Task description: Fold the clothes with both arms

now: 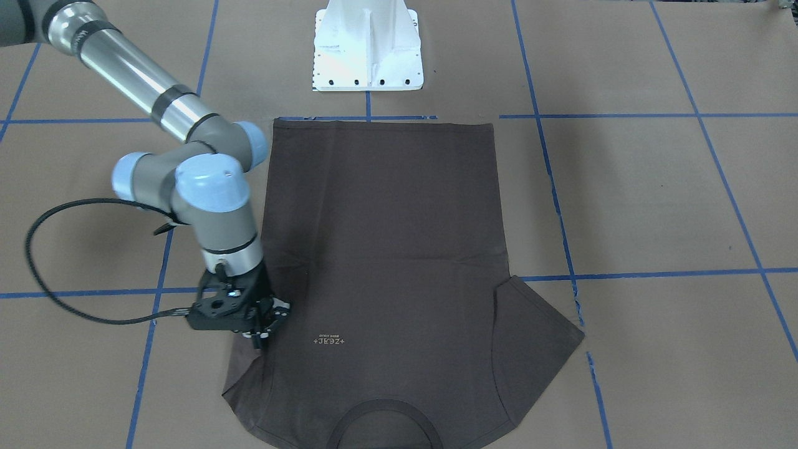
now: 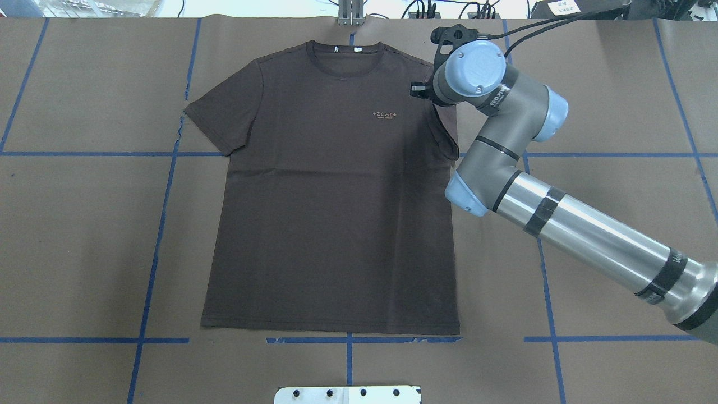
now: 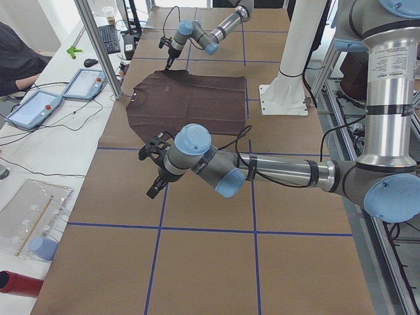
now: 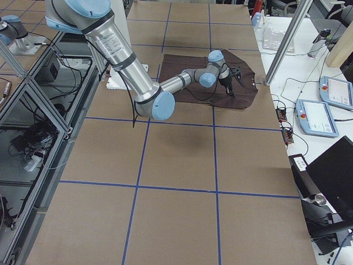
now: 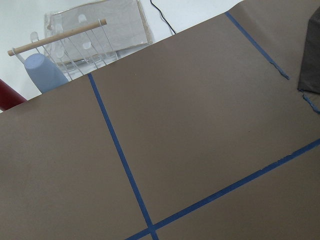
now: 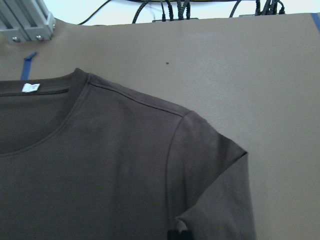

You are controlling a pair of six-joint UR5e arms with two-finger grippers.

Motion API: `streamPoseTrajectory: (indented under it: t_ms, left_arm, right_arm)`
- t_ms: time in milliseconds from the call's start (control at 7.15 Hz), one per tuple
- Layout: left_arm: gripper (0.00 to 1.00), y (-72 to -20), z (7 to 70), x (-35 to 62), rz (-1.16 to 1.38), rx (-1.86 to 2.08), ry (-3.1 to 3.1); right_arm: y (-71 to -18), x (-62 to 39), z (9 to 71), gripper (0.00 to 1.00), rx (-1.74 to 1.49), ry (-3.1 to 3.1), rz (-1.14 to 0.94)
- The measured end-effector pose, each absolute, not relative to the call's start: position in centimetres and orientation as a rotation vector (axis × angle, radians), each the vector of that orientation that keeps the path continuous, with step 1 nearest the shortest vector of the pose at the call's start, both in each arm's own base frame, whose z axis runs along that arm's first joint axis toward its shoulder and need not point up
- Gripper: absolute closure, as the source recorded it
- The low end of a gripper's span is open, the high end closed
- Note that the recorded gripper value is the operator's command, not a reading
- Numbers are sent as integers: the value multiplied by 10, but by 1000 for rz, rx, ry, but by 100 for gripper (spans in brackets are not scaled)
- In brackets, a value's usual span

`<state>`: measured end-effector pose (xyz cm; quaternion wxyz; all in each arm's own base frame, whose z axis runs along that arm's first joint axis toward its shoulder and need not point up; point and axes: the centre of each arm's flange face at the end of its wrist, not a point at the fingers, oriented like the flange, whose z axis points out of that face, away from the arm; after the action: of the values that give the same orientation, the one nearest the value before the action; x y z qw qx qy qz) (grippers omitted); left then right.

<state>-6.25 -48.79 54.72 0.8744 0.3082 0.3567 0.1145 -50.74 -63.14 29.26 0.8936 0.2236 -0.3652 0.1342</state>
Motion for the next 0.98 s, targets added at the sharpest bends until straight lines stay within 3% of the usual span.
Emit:
streamPoseTrajectory:
  t_ms: [280,420,560,979]
  left_arm:
    - [0,-488,547,-63,239,644,745]
    - [0,-487,546,-63,240,645,745]
    - [0,-487,546,-63,240,645,745]
    - [0,-490,545,-62,241,651,743]
  right_arm:
    - [-626,-536,267,100,467,-747,287]
    - [-626,-541,265,24,468,-744,287]
    - [-625,-544,264,0,469,-742,285]
    - [-632,-539,242,0,468,-745,255]
